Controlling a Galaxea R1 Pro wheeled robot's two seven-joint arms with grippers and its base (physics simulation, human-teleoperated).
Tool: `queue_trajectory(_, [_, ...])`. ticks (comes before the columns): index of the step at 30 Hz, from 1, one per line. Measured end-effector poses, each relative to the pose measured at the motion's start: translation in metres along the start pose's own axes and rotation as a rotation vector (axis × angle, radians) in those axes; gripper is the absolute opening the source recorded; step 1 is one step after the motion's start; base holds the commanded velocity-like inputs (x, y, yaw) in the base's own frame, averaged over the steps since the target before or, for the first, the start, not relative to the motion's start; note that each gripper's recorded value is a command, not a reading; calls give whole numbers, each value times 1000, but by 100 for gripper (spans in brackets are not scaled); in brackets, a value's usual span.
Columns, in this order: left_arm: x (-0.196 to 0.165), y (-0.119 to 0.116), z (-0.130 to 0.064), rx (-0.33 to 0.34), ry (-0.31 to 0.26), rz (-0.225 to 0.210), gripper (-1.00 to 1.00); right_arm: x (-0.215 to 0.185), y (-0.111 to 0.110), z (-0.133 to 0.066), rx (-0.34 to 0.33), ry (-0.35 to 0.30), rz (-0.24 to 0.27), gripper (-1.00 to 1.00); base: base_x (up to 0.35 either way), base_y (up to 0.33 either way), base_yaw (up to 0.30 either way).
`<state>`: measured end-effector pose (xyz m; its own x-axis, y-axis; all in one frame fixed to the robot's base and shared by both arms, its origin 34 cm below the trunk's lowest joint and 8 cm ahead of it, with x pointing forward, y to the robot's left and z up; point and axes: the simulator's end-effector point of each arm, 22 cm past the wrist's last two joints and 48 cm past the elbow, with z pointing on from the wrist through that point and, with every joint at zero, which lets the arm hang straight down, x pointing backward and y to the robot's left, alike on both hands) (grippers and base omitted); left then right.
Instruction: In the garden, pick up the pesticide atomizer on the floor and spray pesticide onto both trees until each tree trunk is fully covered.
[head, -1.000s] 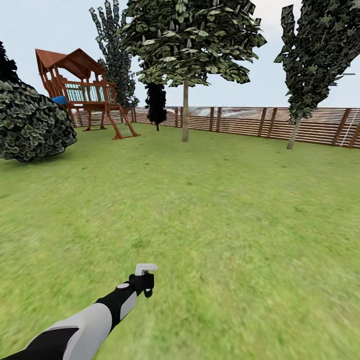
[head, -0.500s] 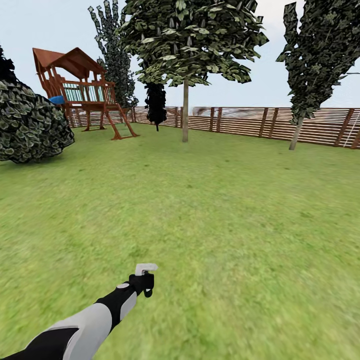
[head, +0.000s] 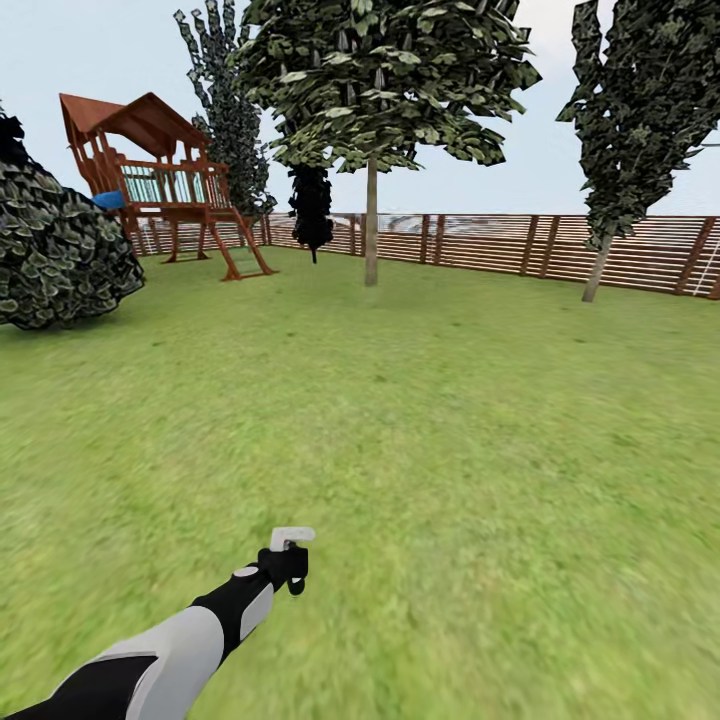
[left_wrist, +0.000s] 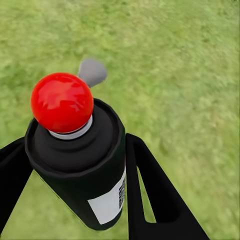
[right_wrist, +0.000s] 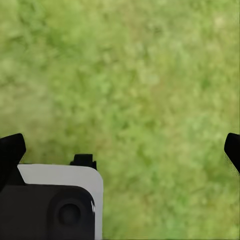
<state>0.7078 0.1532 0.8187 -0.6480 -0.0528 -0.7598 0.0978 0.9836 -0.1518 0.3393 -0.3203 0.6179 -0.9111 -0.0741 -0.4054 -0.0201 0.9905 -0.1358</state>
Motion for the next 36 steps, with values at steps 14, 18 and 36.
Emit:
queue_trajectory(14, [0,0,0,0,0,0,-100,0,0,0,2,0,11,100,350,0,0])
queue_trajectory(18, [0,0,0,0,0,0,-100,0,-1,0,3,0,11,100,350,0,0])
queue_trajectory(36, [0,0,0,0,0,0,-100,0,-1,0,5,-1,10,100,350,0,0])
